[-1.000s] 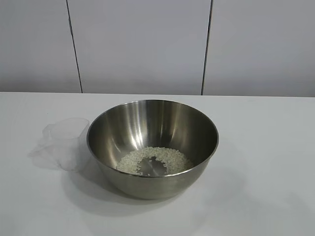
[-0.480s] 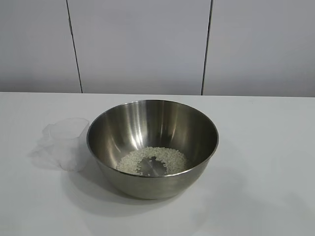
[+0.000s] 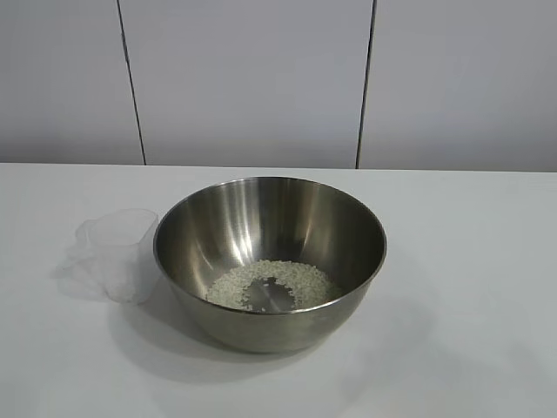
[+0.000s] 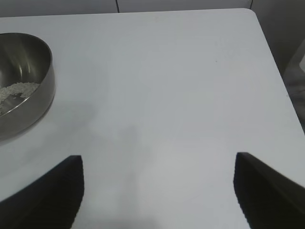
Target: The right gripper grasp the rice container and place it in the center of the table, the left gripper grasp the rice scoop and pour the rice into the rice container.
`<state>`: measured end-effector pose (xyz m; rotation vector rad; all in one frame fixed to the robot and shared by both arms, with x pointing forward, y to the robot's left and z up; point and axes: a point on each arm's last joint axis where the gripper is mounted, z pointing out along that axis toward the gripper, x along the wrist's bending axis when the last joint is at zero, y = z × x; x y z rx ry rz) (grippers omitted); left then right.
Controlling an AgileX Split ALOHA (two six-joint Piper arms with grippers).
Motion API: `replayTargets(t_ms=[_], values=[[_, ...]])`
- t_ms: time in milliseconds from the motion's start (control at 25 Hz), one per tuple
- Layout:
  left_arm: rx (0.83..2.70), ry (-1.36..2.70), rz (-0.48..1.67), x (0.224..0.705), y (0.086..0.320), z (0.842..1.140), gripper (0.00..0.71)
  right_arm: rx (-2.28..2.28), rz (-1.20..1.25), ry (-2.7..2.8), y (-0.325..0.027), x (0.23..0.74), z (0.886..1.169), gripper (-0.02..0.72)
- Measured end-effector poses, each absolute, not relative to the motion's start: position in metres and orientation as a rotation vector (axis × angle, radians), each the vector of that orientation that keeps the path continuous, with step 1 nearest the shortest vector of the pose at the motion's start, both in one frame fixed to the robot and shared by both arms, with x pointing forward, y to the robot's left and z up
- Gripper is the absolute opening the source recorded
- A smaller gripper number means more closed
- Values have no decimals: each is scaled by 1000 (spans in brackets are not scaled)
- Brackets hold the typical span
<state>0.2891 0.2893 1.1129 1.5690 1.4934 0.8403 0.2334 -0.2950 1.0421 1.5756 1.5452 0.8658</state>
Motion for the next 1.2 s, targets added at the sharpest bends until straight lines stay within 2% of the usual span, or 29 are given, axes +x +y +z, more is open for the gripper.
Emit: replayTargets(t_ms=[240,400,640,1200], values=[[1482,1423,943,251,288,1086,657,1576,866,1545,-295,233,1042,587],[1500,1440,1036,235,292,1072,657,1576,866,1545,-295,233,1042,587],[1529,1601,1064,233,303,1056,657,1575,866,1545,-295,233,1042,587],[1590,1681,997,233,304,1042,657,1575,866,1545,-295,233,1042,587]])
